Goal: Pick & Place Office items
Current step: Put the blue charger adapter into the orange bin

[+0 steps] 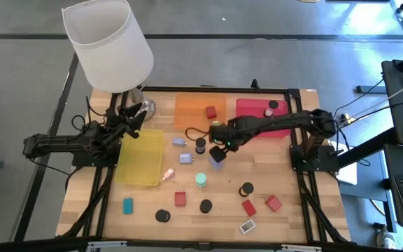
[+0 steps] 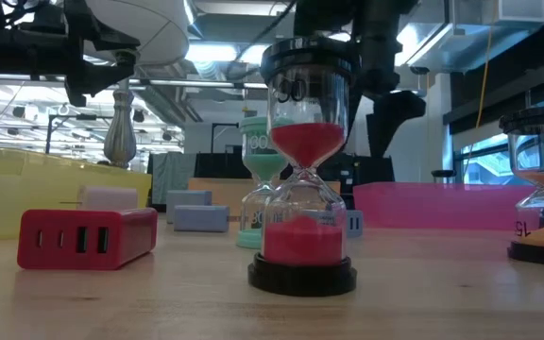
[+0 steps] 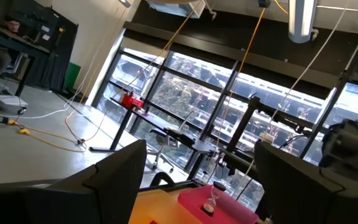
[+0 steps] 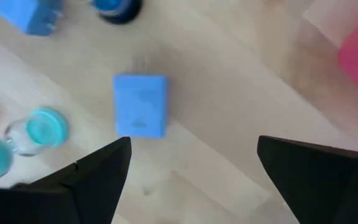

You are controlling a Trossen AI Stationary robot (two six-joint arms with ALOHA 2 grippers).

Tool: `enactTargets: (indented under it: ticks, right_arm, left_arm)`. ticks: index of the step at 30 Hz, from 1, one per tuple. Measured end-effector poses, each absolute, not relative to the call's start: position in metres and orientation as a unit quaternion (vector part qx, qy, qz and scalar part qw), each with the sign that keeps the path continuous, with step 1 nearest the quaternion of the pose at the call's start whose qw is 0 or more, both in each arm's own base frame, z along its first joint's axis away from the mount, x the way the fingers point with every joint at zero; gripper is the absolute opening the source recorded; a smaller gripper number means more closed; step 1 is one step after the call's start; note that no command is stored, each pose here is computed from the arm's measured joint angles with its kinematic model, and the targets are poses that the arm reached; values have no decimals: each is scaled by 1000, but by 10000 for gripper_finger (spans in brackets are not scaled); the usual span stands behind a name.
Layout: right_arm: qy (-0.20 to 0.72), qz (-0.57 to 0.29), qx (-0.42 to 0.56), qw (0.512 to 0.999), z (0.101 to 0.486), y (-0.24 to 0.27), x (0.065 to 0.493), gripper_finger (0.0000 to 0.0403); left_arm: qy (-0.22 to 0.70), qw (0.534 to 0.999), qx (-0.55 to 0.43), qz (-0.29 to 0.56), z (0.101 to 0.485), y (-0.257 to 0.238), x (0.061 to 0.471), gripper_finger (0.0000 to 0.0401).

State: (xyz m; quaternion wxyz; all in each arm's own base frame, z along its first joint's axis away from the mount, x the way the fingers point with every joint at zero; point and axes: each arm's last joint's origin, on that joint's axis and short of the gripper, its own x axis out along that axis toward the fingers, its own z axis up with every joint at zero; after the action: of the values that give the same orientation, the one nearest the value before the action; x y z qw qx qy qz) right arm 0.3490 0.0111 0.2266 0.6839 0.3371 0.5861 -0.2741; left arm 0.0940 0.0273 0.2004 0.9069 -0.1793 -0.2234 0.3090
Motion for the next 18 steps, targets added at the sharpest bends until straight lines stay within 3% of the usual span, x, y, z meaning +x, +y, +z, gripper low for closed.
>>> enactTargets:
  ticks: [18]
  right_arm:
    - [496,-301,368,726,169,46,365,352]
  left_arm:
    - [-224,907,-179,309,201,27,94,294]
